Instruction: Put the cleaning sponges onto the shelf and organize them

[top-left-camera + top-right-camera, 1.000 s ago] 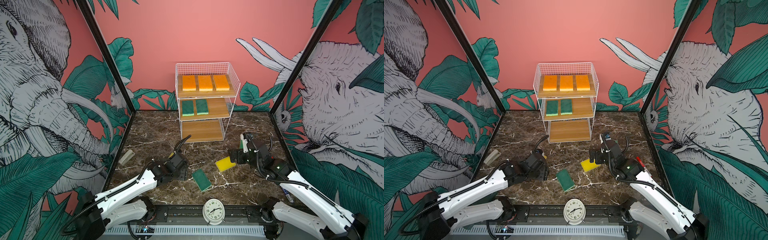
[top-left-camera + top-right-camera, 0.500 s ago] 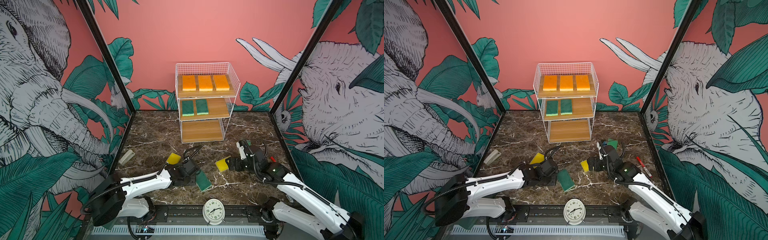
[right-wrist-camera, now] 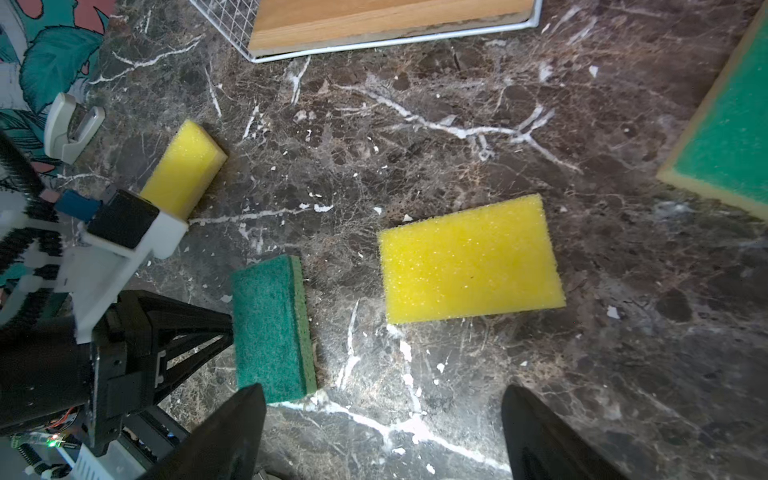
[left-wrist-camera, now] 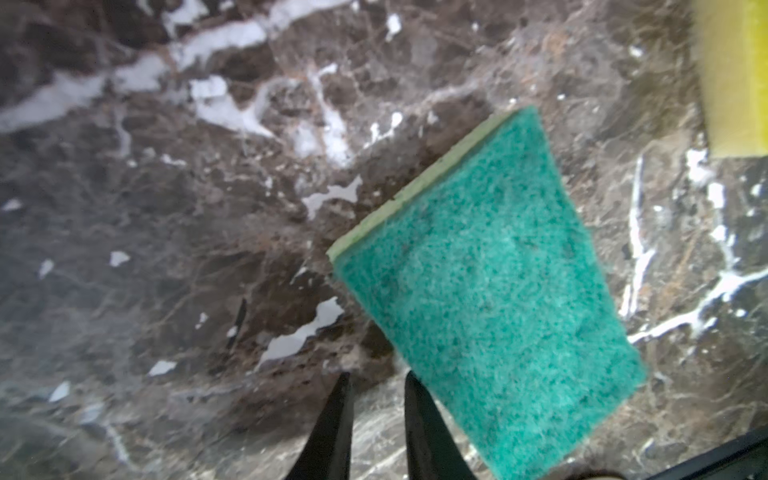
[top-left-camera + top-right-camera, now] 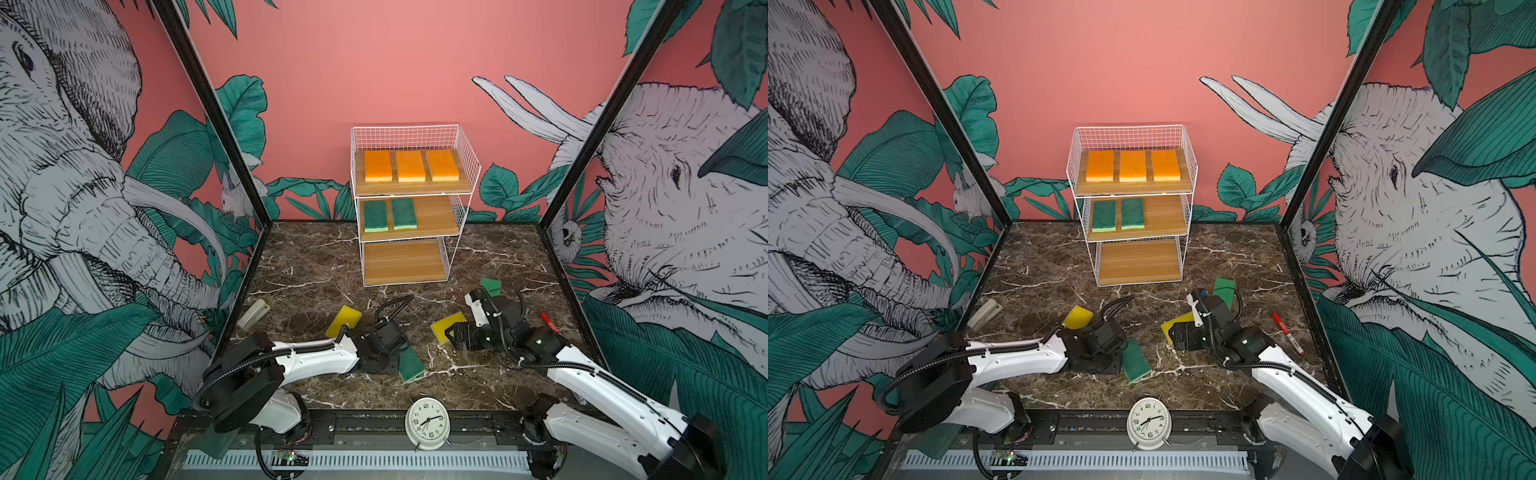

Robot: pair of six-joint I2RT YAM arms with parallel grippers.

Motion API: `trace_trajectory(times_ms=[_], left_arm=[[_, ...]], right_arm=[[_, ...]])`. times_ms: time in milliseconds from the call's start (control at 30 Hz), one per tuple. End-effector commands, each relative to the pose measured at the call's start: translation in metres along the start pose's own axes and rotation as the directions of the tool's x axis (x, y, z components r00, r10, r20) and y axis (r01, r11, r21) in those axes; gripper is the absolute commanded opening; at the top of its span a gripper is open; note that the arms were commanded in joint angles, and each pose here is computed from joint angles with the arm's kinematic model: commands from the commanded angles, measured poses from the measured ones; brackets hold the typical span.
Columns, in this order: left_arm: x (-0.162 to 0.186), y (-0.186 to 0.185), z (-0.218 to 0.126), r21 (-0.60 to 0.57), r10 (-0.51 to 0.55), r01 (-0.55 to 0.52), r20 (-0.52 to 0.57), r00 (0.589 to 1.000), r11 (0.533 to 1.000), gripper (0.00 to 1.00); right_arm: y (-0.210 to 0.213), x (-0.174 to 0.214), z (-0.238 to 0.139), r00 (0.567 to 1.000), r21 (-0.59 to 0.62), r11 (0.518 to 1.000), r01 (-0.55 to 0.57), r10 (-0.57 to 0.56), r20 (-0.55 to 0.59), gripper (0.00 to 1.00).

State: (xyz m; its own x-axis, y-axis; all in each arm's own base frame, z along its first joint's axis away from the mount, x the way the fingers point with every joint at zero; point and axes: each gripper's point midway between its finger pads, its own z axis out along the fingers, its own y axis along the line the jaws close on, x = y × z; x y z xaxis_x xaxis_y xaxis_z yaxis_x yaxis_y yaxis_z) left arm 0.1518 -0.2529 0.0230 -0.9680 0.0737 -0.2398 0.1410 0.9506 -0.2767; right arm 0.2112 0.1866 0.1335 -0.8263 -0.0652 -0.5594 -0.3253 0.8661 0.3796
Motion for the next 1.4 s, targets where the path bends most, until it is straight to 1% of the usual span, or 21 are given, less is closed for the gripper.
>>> trace_trajectory(times_ms=[0, 233, 367, 500, 567, 633, 733, 800, 1100, 1200, 1267, 1333, 1367], left_arm=[[-0.013, -0.015, 0.002, 0.027, -0.021, 0.020, 0.036, 0.999, 0.999, 0.25], [-0.036, -0.041, 0.008, 0.041, 0.025, -0.028, 0.067, 0.997, 0.999, 0.28], [-0.040, -0.046, 0.010, 0.028, 0.040, -0.041, 0.049, 0.998, 0.999, 0.28], [-0.037, -0.038, 0.004, 0.017, 0.033, -0.034, 0.047, 0.998, 0.999, 0.30], [-0.036, -0.031, -0.003, 0.003, 0.032, -0.033, 0.050, 0.998, 0.999, 0.38], [-0.037, -0.024, -0.012, -0.022, 0.050, -0.049, 0.059, 0.997, 0.999, 0.41], [-0.039, -0.009, -0.028, -0.076, 0.076, -0.070, 0.080, 0.994, 0.995, 0.43], [-0.040, 0.000, -0.036, -0.093, 0.078, -0.070, 0.093, 0.993, 0.993, 0.44], [-0.044, 0.037, -0.068, -0.075, 0.048, -0.036, 0.177, 0.983, 0.997, 0.46], [-0.042, 0.045, -0.074, -0.071, 0.047, -0.034, 0.193, 0.980, 0.997, 0.47], [-0.040, 0.047, -0.077, -0.060, 0.046, -0.034, 0.204, 0.978, 0.998, 0.49], [-0.038, 0.047, -0.081, -0.039, 0.042, -0.034, 0.215, 0.976, 0.999, 0.53], [-0.038, 0.047, -0.084, -0.029, 0.039, -0.033, 0.224, 0.974, 0.999, 0.55]], right_arm=[[0.014, -0.003, 0.003, 1.000, -0.067, 0.998, 0.011, -0.010, 0.010, 0.90], [0.022, 0.015, 0.009, 0.997, -0.109, 0.992, 0.055, -0.061, -0.048, 0.90], [0.025, 0.028, 0.013, 0.993, -0.118, 0.991, 0.071, -0.081, -0.084, 0.90], [0.031, 0.040, 0.018, 0.991, -0.121, 0.989, 0.084, -0.096, -0.098, 0.89], [0.032, 0.044, 0.019, 0.991, -0.103, 0.992, 0.079, -0.089, -0.101, 0.89], [0.031, 0.045, 0.021, 0.994, -0.080, 0.996, 0.041, -0.049, -0.101, 0.89], [0.037, 0.050, 0.026, 0.994, -0.080, 0.997, -0.007, -0.002, -0.112, 0.89], [0.041, 0.054, 0.029, 0.992, -0.070, 0.997, -0.011, 0.002, -0.126, 0.88], [0.066, 0.069, 0.042, 0.980, 0.026, 0.998, 0.056, -0.050, -0.191, 0.89], [0.070, 0.069, 0.046, 0.973, 0.082, 0.992, 0.096, -0.076, -0.218, 0.90], [0.064, 0.072, 0.050, 0.967, 0.152, 0.983, 0.099, -0.059, -0.250, 0.91], [0.057, 0.075, 0.053, 0.958, 0.213, 0.971, 0.109, -0.046, -0.283, 0.94], [0.056, 0.075, 0.054, 0.954, 0.232, 0.966, 0.112, -0.040, -0.296, 0.99]])
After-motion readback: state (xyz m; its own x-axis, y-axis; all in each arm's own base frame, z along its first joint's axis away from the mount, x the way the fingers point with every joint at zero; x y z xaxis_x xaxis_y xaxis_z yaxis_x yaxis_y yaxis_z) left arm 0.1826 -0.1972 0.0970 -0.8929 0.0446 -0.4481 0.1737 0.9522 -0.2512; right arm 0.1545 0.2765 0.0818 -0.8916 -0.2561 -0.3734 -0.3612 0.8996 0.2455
